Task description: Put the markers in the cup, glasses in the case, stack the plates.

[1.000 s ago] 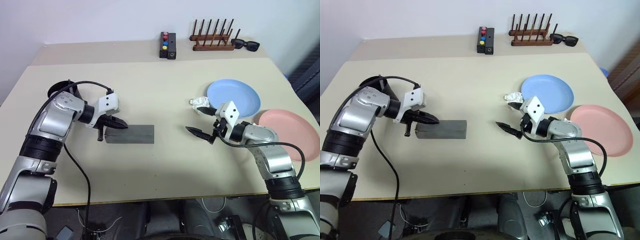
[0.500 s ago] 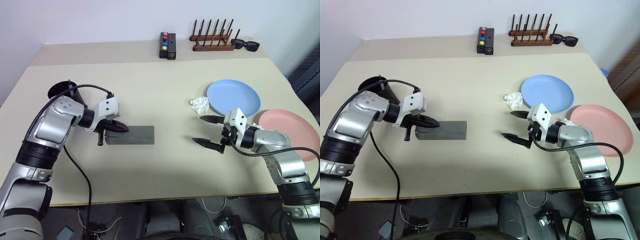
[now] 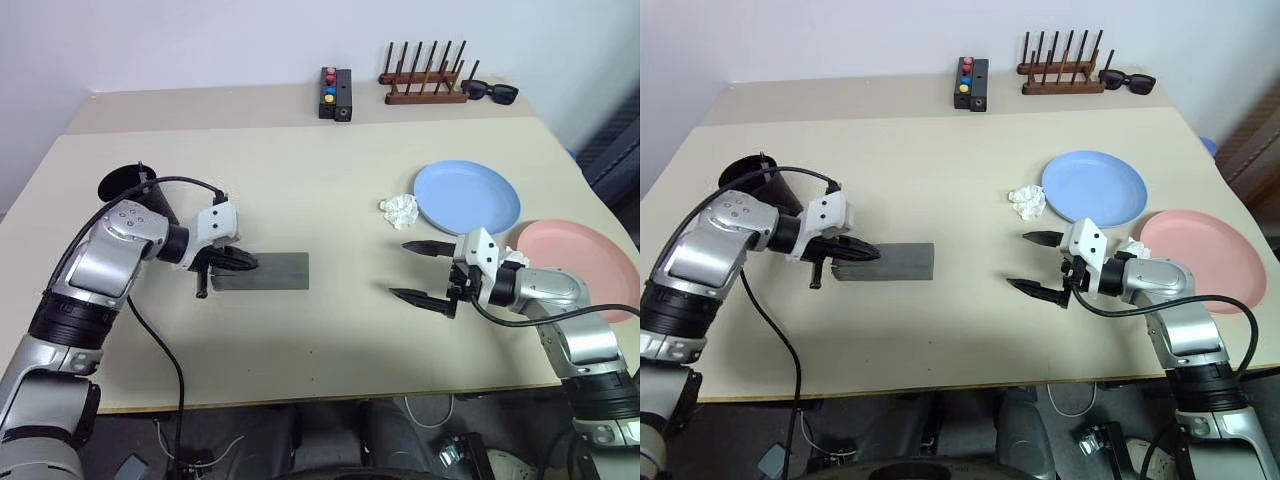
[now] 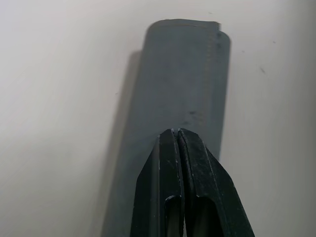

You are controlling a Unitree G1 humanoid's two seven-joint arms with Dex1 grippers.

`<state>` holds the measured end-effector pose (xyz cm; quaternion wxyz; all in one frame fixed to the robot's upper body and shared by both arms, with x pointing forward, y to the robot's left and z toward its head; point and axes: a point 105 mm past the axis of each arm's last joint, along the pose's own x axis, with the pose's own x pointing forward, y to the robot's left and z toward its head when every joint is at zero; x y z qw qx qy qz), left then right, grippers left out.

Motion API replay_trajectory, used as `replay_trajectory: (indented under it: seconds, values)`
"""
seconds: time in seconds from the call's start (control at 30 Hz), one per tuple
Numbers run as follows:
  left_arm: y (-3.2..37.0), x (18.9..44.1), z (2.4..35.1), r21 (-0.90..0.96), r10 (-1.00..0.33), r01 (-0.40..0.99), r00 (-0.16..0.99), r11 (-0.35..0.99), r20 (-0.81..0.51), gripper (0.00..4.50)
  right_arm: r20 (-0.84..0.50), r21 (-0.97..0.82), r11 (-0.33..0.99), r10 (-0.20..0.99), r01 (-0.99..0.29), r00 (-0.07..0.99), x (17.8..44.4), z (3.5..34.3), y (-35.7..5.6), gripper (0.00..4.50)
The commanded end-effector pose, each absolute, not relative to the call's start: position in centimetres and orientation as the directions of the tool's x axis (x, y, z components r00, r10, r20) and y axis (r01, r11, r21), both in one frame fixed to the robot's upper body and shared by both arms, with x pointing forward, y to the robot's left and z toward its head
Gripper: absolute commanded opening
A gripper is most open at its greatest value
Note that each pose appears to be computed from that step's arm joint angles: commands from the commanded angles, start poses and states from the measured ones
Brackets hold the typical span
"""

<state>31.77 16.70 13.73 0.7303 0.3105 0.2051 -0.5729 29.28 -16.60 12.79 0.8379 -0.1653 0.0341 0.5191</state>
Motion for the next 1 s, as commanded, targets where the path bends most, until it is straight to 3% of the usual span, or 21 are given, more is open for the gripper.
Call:
replay_trajectory:
  seconds: [0.03,0.13,0.23,0.43,0.6,0.93,1.0]
  values:
    - [16.9,31.9,13.0,0.179,-0.710,0.961,0.275,0.209,-0.648,0.05,-0.177,-0.317,0.429,0.850,-0.846,0.497,29.6,15.2,-17.0,4.50]
    - [16.6,33.2,15.9,0.226,-0.751,0.932,0.364,0.285,-0.551,0.05,-0.159,-0.328,0.451,0.840,-0.830,0.519,29.8,15.8,-17.2,4.50]
    - [16.3,34.4,21.1,0.256,-0.801,0.881,0.470,0.398,-0.371,0.05,-0.149,-0.337,0.500,0.808,-0.798,0.569,30.1,16.5,-17.9,4.50]
    - [16.1,34.5,25.9,0.244,-0.804,0.822,0.562,0.515,-0.197,0.05,-0.127,-0.340,0.583,0.749,-0.738,0.650,30.2,17.2,-19.4,4.50]
    - [15.6,34.4,25.6,0.229,-0.778,0.790,0.607,0.569,-0.163,0.05,-0.119,-0.368,0.657,0.669,-0.658,0.734,30.9,17.7,-21.4,4.50]
    - [11.5,32.1,22.1,0.187,-0.800,0.804,0.589,0.565,-0.117,0.05,-0.179,-0.449,0.746,0.463,-0.491,0.868,32.1,17.8,-26.4,4.50]
    - [10.6,31.4,22.1,0.169,-0.825,0.826,0.557,0.537,-0.099,0.57,-0.198,-0.456,0.755,0.430,-0.471,0.881,32.2,17.7,-27.2,4.50]
